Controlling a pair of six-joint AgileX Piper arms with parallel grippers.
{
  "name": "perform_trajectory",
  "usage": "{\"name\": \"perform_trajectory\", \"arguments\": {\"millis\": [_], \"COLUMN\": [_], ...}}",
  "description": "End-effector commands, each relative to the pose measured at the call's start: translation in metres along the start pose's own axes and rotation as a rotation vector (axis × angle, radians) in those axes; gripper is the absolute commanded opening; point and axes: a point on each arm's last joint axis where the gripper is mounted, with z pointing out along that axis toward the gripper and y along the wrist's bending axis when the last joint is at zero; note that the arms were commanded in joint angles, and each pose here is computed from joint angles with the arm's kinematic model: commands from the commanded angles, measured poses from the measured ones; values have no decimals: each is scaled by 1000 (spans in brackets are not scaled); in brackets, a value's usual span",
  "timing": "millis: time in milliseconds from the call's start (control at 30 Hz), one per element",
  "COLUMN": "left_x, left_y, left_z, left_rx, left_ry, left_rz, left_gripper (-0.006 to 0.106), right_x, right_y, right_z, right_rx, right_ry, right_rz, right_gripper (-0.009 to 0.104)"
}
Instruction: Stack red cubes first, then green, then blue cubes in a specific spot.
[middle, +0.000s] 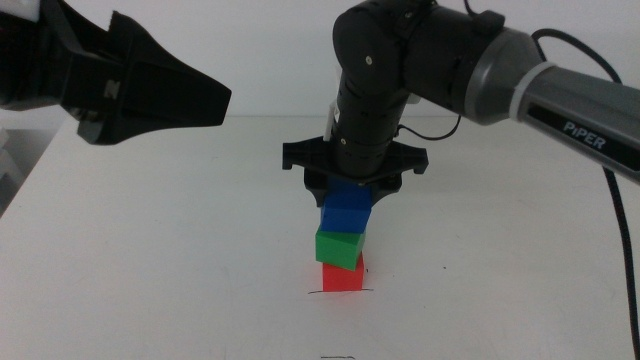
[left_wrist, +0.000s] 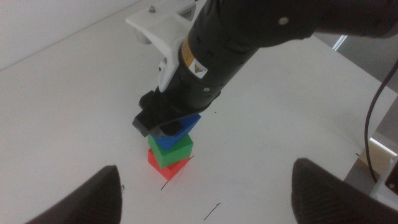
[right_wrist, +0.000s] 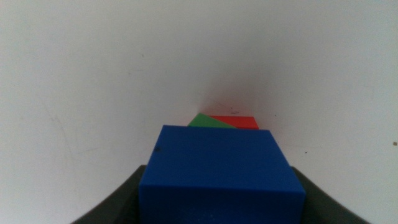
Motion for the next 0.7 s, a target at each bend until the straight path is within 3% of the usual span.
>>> {"name": "perform_trajectory", "arguments": {"millis": [0,67,233,267,467,667], "left_x": [-11,-11,-11,-11,-11,-11], "left_y": [-7,-7,-7,-7,-7,-7], "left_z": [-10,-10,-10,-10,-10,-10], "left_rx": [7,7,7,6,6,6], "left_ry": [-95,-95,-95,-95,-95,-95], "left_rz": [-1,-1,-1,0,0,0], "left_gripper": [93,93,93,93,93,93], "right_x": [0,0,2,2,2,4], "right_y": [-4,-4,-1,-1,-1,-8], "right_z": [-34,-34,-33,-33,-33,-66], "right_rx": [-8,-8,-10,-7,-7,-32], "right_ry": [-37,-37,-34,-36,-36,-107], "right_rz": [-9,-9,-17,-17,-17,-62], "right_gripper": [-1,-1,16,54,69,72]}}
